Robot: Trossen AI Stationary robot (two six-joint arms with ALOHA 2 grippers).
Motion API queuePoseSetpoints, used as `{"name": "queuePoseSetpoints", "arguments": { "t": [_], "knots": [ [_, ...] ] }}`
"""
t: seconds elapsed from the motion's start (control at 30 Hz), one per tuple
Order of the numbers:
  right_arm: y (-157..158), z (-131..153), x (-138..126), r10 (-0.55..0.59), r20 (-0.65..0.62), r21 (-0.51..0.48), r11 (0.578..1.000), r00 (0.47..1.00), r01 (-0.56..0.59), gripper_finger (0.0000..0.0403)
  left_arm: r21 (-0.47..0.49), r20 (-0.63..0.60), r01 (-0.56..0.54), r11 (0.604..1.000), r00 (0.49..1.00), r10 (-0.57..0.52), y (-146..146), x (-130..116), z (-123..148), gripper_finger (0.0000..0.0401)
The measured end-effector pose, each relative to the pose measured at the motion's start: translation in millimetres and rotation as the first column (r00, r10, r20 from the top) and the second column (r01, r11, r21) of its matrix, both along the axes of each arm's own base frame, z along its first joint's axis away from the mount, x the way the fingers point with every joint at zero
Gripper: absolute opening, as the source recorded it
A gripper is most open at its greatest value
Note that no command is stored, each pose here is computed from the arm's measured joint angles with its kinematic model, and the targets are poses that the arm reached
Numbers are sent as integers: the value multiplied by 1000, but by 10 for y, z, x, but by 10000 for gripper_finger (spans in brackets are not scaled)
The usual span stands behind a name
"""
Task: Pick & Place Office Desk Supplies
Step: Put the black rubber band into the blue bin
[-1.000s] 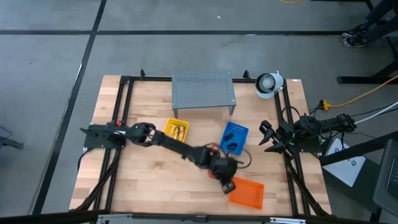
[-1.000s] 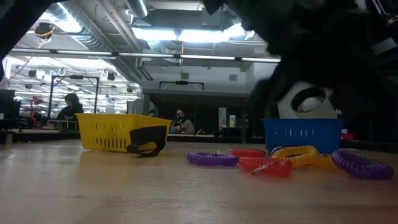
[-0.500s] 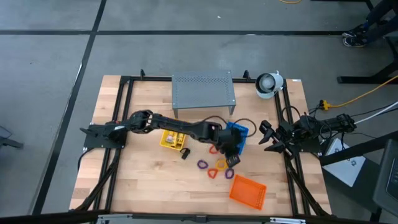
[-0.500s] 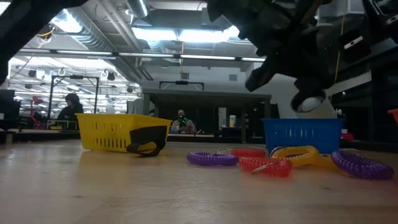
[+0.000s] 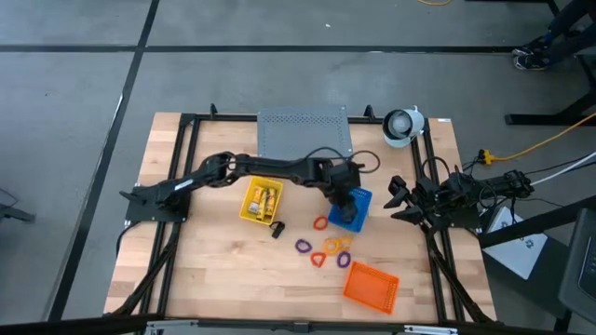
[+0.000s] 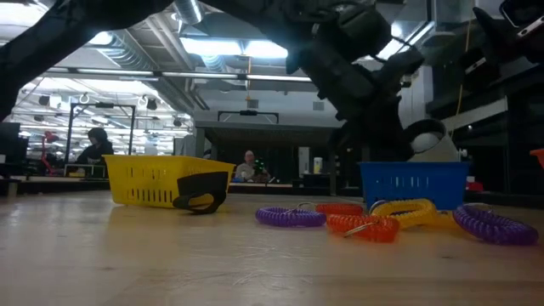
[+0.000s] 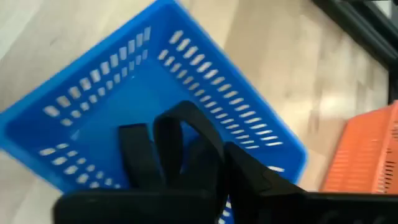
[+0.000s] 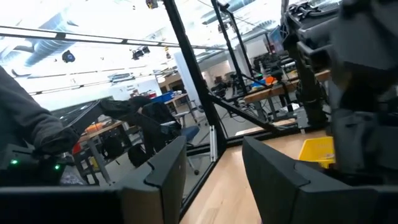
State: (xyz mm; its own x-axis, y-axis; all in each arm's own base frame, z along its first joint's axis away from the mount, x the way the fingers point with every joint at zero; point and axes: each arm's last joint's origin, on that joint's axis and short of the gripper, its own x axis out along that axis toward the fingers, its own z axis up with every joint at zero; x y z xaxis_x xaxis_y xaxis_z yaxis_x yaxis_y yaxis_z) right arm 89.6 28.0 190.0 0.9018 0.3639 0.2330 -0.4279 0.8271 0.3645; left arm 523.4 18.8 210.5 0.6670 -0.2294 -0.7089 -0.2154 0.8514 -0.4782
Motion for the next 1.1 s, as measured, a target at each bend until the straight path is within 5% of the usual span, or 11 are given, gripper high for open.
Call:
{"name": "queuePoseSetpoints", "arguments": {
  "t": [0.5, 0.73, 0.93, 1.1],
  "knots": [
    [-11, -6, 6, -42, -10, 9, 999, 999, 42, 160, -26, 3, 41, 999, 999, -41, 26, -7, -1, 210],
    [-12, -8, 6, -43, -11, 8, 999, 999, 43, 160, -76, 45, 95, 993, 995, -92, -174, -77, 265, 211],
    [-11, -20, 9, -41, -26, 8, 999, 999, 41, 160, 62, 107, 45, 997, 993, -51, -439, -250, 715, 189],
    [-5, -34, 10, -20, -43, 13, 1000, 999, 21, 160, 92, 29, 23, 996, 999, -25, -657, -336, 589, 184]
  ]
}}
